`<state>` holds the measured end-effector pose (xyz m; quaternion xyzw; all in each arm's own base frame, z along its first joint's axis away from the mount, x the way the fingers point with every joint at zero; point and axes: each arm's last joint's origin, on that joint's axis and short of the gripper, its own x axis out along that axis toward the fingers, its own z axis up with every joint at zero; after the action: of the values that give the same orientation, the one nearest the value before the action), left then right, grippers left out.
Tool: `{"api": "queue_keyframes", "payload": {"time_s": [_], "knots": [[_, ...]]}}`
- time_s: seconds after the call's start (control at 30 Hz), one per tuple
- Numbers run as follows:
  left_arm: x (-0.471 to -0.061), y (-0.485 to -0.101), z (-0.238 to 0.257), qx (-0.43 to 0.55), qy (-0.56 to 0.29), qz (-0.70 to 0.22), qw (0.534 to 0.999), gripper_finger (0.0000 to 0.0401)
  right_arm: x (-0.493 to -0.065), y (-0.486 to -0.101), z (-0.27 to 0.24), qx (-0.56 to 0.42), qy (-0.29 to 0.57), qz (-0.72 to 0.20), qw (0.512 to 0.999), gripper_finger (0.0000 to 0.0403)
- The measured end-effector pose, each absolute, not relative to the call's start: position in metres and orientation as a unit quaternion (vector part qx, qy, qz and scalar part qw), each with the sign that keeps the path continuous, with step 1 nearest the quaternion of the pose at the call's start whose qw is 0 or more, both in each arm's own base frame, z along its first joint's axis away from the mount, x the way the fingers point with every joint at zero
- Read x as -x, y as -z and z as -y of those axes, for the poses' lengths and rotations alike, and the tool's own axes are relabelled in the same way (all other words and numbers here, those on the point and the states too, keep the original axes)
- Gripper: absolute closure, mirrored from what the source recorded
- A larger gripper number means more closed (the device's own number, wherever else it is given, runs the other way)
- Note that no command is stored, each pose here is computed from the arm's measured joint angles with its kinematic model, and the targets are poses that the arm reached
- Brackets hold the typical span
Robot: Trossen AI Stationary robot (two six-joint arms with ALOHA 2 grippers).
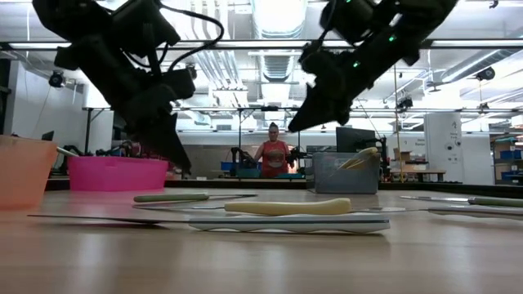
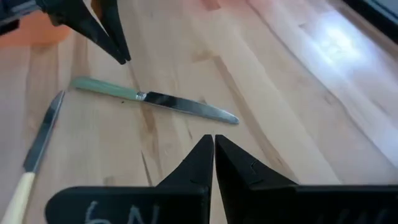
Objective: Sort silverware by color (type)
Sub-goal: Put the left green knife into the red bin
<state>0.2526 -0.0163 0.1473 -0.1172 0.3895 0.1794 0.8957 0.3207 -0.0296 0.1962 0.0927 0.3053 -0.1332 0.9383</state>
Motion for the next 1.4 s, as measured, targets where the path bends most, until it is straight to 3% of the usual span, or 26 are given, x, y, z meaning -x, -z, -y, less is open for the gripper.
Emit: {"api": "queue_keyframes", "payload": {"time_s": [0.4,0.63,0.83,1.2,1.4], "knots": [[-0.252,-0.145,0.03,0.125,-0.077,-0.422,0.894,0.0401,-0.376,-0.168,0.032,-0.059,0.12,-0.346,0.929,0.0394],[-0.255,-0.146,0.029,0.143,-0.102,-0.401,0.899,0.0394,-0.398,-0.153,0.033,-0.036,0.113,-0.387,0.915,0.0394],[-0.257,-0.145,0.028,0.138,-0.126,-0.386,0.903,0.0346,-0.405,-0.136,0.034,-0.034,0.112,-0.407,0.906,0.0394],[-0.262,-0.131,0.027,0.135,-0.155,-0.385,0.9,0.0206,-0.406,-0.12,0.033,-0.047,0.118,-0.421,0.898,0.0394],[-0.266,-0.113,0.028,0.13,-0.16,-0.407,0.89,0.0178,-0.406,-0.12,0.032,-0.043,0.117,-0.418,0.9,0.0394]]}}
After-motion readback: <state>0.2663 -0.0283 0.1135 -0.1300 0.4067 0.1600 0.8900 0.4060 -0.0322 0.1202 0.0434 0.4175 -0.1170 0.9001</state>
